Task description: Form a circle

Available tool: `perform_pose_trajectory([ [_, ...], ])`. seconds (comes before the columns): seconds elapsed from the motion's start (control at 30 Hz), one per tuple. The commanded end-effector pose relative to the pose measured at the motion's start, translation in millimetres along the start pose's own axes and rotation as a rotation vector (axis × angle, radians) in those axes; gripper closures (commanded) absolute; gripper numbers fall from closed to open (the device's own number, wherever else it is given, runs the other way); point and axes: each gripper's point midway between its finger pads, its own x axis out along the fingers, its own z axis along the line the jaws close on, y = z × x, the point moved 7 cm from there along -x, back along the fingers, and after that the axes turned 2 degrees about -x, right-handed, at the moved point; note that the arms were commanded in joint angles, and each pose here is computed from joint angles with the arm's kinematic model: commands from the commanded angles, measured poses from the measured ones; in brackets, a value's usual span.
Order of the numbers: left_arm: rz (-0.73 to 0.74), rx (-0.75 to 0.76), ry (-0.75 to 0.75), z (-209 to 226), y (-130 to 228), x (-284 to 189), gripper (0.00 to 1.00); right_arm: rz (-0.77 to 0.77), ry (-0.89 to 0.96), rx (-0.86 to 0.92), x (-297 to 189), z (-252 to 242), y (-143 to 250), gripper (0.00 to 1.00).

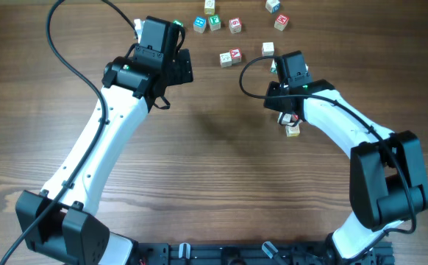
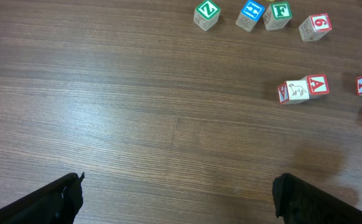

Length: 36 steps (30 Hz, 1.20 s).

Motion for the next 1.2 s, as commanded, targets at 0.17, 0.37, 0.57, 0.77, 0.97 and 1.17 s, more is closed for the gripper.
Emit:
perform_pose_trajectory([
  [0.17, 0.001, -0.011, -0.006, 1.5, 0.1, 1.7, 0.0, -0.126, 0.208, 0.066, -15.9, -20.2, -15.1, 0.96],
  [0.37, 0.001, -0.011, -0.005, 1.4, 0.2, 1.7, 0.0, -0.028, 0.297, 0.13, -21.5, -38.9, 2.6, 0.96],
  [0.57, 0.001, -0.011, -0.006, 1.5, 0.1, 1.7, 0.0, -0.109, 0.272, 0.126, -49.4, -37.2, -9.6, 0.96],
  [0.77, 0.001, -0.011, -0.006, 1.5, 0.1, 1.7, 0.0, -0.112, 0.07, 0.034, -99.9, -21.8, -9.5, 0.96],
  [0.97, 0.001, -0.011, -0.005, 1.4, 0.2, 1.7, 0.0, 0.123, -0.05, -0.129, -80.0, -17.8, 32.8, 0.96],
  [1.17, 0.001, -0.011, -0.005, 1.4, 0.2, 1.7, 0.0, 0.237, -0.157, -0.232, -57.1, -15.1, 62.0, 0.96],
])
